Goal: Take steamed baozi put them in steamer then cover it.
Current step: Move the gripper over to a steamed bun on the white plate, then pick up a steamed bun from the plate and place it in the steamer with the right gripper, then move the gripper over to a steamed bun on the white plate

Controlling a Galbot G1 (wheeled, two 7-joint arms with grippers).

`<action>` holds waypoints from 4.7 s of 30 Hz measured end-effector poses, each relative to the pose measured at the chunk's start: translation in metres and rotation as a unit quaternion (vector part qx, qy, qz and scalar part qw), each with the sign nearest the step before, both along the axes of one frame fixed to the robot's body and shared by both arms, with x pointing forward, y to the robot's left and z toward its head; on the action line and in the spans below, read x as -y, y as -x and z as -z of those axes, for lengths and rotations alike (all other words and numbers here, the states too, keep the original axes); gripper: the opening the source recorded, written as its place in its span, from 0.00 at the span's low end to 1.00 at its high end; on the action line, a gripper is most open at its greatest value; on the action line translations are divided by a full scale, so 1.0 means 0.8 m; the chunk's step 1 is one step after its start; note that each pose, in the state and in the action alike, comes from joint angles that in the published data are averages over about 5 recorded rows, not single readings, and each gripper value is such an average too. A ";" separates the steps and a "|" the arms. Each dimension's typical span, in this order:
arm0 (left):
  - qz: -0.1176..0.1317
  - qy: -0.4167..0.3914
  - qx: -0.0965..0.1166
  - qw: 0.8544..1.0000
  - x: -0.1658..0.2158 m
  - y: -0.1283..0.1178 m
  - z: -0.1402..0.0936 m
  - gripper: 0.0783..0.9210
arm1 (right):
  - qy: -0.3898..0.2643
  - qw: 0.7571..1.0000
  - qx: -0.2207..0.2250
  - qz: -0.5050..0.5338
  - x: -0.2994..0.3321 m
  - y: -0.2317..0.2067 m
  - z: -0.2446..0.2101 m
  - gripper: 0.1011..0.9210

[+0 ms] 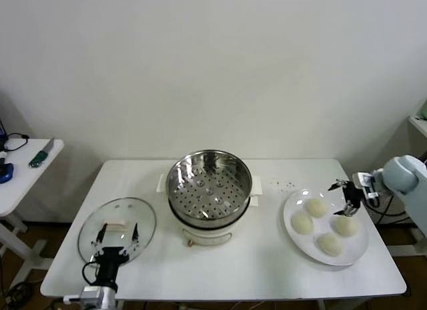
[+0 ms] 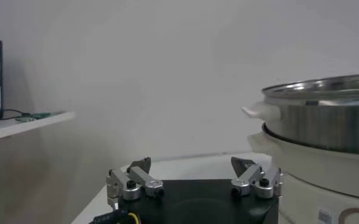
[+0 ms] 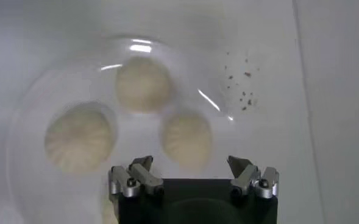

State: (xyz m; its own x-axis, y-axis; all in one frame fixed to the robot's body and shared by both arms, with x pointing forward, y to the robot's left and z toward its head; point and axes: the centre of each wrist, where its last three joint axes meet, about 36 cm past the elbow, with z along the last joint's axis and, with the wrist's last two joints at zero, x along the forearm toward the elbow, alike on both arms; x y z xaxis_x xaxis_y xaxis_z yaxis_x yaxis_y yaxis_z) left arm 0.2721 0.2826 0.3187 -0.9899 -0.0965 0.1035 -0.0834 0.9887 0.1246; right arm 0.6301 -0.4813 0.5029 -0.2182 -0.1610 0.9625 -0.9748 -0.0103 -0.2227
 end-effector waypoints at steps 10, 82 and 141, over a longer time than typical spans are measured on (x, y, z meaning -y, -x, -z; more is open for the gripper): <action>-0.001 -0.007 -0.005 1.000 -0.004 -0.005 -0.002 0.88 | 0.038 0.998 -0.047 -0.012 -0.041 -0.050 0.022 0.88; -0.011 -0.007 -0.014 1.000 -0.013 0.014 -0.008 0.88 | 0.157 0.909 0.062 -0.382 -0.310 -0.146 -0.244 0.74; 0.003 -0.005 -0.019 1.000 -0.019 0.016 -0.011 0.88 | 0.231 0.711 0.082 -0.660 -0.619 -0.093 -0.146 0.88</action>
